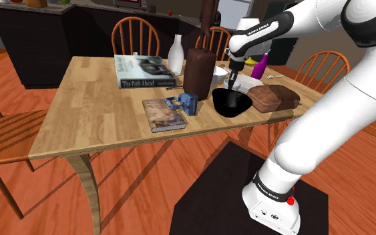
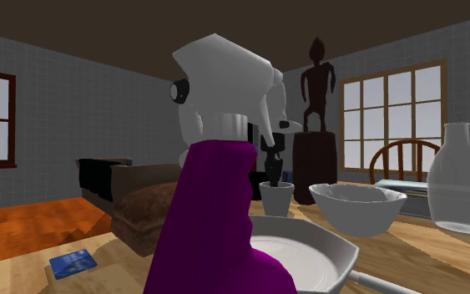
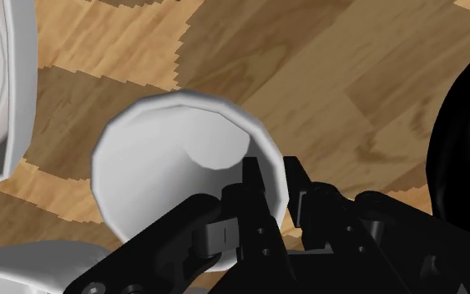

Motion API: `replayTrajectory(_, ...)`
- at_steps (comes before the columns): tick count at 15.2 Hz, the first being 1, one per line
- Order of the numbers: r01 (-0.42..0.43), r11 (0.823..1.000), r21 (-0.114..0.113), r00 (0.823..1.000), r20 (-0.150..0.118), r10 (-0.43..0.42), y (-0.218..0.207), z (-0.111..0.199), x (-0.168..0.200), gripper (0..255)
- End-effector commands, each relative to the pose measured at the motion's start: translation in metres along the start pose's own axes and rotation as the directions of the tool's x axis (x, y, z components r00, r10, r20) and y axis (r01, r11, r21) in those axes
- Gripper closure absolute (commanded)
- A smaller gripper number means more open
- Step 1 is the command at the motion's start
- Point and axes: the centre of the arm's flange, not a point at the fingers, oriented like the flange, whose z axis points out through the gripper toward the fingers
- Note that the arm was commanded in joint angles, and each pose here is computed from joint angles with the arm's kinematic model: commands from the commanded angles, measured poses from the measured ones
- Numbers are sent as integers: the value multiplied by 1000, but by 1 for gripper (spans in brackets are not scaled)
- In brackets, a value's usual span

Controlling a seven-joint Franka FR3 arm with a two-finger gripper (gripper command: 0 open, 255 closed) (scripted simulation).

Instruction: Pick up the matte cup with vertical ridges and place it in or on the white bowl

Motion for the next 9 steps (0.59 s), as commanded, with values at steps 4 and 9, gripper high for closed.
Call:
replayTrajectory(4, 0, 1000, 0, 1000, 1, 0, 1, -5, 0, 255)
replayTrajectory(9, 0, 1000, 0, 1000, 1, 0, 4, -31, -1, 255)
